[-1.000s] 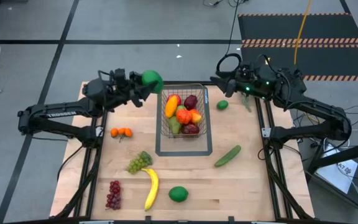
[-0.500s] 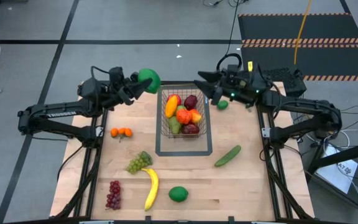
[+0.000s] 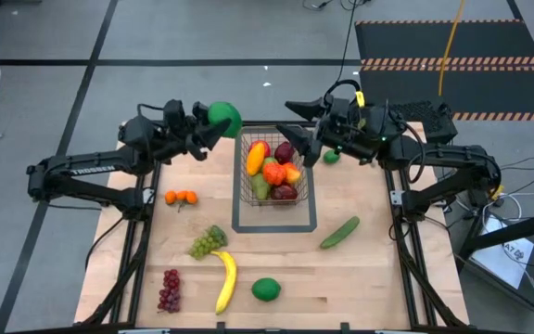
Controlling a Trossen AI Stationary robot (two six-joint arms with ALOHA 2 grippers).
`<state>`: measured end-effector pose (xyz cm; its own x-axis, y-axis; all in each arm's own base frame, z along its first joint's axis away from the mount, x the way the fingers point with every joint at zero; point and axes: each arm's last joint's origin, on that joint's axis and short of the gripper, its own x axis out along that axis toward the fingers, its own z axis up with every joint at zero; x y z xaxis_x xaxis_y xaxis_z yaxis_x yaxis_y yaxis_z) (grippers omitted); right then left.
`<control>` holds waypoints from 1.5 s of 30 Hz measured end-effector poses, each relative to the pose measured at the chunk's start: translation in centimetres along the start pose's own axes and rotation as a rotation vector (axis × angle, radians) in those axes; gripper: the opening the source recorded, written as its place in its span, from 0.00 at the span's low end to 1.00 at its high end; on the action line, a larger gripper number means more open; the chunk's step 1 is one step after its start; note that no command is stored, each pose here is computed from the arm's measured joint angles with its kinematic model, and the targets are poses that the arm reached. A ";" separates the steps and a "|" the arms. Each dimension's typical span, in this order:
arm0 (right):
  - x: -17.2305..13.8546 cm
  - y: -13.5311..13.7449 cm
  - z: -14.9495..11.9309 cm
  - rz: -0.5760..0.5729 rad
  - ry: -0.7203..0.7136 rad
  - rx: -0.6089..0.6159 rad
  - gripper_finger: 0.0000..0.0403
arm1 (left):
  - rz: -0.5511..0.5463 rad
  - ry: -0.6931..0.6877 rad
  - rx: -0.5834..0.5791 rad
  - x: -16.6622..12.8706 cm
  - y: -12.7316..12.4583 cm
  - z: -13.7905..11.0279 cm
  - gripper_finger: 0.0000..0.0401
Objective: Build produce basket
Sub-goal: Put the top left green lime into the gold wire basket
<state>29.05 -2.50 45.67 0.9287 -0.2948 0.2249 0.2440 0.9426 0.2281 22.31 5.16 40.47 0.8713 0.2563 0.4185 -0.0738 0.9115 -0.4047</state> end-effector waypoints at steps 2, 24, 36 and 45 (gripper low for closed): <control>0.0 -0.1 0.0 -0.002 0.001 0.000 0.83 | 0.001 0.003 0.093 0.0 0.0 0.0 0.81; 0.2 -0.9 0.0 -0.028 0.014 -0.022 0.83 | 0.075 -0.059 0.795 0.0 0.0 0.6 0.78; 0.2 -0.9 -0.2 -0.032 0.028 0.191 0.83 | 0.092 -0.057 1.003 -0.1 0.0 0.8 0.79; 0.0 -0.4 -0.4 -0.019 0.043 0.288 0.83 | 0.080 -0.050 0.910 -0.1 -0.2 0.6 0.81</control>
<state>29.09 -2.83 45.21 0.9372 -0.2994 0.1790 0.1778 0.8515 0.4932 21.90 5.17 40.97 0.8268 0.3241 0.4597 -0.5053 0.7870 0.3540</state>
